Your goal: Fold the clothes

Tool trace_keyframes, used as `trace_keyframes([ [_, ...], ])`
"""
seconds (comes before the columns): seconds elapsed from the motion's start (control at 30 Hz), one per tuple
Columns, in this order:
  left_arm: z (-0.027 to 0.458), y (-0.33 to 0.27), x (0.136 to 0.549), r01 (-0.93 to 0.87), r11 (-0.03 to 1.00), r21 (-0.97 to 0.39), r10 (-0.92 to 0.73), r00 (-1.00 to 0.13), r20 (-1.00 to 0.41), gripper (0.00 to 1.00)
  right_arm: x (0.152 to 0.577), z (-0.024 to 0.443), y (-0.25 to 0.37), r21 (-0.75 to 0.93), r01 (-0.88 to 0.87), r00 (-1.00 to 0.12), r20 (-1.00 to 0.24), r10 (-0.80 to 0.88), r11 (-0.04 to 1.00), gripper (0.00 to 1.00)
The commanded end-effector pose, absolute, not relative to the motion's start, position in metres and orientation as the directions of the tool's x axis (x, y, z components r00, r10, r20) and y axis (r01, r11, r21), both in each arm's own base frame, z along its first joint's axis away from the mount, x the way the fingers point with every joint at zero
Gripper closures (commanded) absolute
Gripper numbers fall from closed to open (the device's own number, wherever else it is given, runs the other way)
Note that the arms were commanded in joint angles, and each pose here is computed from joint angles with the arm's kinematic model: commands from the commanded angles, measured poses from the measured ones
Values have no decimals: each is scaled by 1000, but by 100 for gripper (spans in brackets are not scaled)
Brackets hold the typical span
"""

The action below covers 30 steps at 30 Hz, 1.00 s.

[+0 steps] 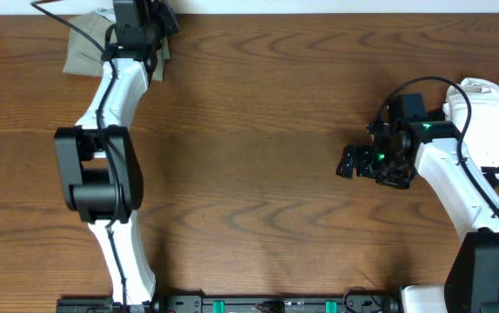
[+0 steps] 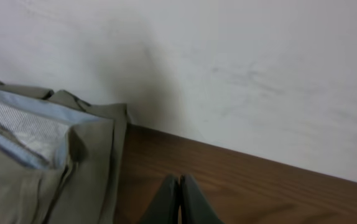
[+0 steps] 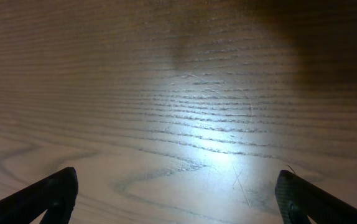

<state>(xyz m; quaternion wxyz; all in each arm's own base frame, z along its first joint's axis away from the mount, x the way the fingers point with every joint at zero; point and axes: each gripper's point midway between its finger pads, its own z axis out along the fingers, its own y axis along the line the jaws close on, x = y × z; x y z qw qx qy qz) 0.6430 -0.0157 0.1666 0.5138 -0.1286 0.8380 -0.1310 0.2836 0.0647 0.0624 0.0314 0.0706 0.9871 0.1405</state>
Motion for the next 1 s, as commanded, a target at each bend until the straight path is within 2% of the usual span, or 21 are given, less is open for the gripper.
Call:
trace_keyframes([
  [0.0, 121, 18, 653, -162, 938, -306, -347, -450, -823, 94, 282, 61, 66, 287, 116, -990, -40, 132, 951, 1],
  [0.27, 56, 74, 651, -296, 917, -268, -384, -470, -795, 93, 284, 61, 66, 288, 113, -990, -49, 132, 951, 1],
  [0.37, 46, 109, 645, -380, 895, -234, -400, -452, -797, 93, 283, 61, 66, 287, 114, -990, -46, 132, 951, 1],
  [0.6, 65, 150, 642, -415, 874, -253, -421, -387, -820, 93, 284, 61, 66, 287, 113, -990, -48, 132, 951, 1],
  [0.8, 104, 138, 652, -354, 890, -288, -405, -326, -854, 93, 284, 61, 64, 276, 115, -990, -51, 134, 954, 1],
  [0.97, 111, 128, 657, -333, 896, -294, -398, -308, -864, 93, 284, 60, 63, 271, 116, -990, -52, 134, 956, 1],
])
